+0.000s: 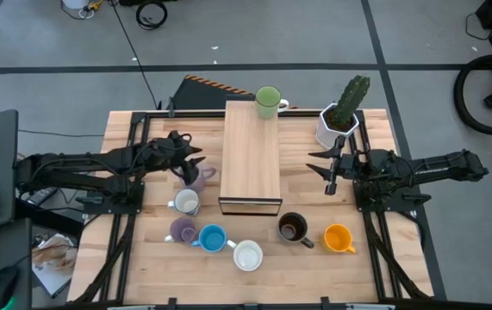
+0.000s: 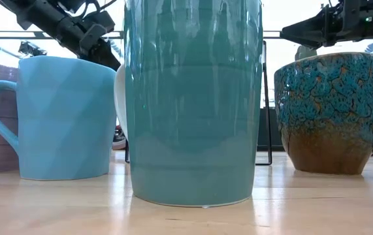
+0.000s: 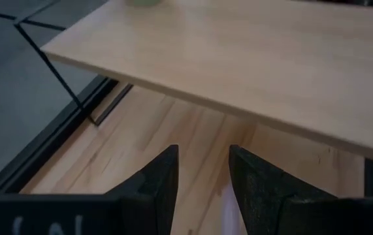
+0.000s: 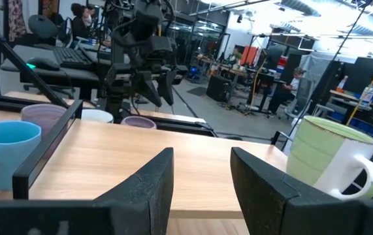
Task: Place coffee mugs
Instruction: Put the top purple mug on the shelf
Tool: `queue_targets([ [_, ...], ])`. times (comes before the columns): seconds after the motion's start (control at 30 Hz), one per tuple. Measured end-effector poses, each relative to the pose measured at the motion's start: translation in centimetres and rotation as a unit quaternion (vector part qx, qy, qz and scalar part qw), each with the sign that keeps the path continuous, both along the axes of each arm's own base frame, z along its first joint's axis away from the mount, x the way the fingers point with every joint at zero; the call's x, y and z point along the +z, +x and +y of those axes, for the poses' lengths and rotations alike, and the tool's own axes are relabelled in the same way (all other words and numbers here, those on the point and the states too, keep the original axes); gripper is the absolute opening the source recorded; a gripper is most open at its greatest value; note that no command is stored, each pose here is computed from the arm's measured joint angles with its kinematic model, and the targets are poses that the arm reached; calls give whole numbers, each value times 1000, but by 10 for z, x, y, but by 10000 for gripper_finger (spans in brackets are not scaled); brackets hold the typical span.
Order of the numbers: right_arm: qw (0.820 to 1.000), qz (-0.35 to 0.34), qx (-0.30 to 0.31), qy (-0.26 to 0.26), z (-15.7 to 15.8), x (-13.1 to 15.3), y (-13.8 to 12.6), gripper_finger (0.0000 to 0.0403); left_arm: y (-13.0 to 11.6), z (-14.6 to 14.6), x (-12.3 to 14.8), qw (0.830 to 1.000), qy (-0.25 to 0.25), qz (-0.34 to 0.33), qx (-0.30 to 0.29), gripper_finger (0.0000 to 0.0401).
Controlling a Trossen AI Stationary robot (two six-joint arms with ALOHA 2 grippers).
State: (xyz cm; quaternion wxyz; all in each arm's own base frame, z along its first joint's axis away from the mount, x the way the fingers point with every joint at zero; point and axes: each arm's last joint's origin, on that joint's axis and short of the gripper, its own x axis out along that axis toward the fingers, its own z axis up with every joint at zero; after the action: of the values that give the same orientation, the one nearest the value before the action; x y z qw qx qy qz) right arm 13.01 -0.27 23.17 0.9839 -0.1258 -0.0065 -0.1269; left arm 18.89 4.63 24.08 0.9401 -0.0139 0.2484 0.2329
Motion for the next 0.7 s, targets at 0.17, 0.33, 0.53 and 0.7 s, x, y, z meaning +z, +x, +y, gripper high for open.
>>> queue_targets([
  [0.17,1000,0,-4,1,-1,0,0,158,1,0,-2,1000,-8,1,9,141],
  [0.33,1000,-1,-4,2,-1,0,0,158,1,0,-2,1000,-16,-1,16,141],
  [0.53,1000,-1,-2,2,-1,0,0,158,1,0,-2,1000,-19,-2,18,141],
  [0.7,1000,-1,-2,2,-1,0,0,158,1,0,-2,1000,-19,-3,18,141],
])
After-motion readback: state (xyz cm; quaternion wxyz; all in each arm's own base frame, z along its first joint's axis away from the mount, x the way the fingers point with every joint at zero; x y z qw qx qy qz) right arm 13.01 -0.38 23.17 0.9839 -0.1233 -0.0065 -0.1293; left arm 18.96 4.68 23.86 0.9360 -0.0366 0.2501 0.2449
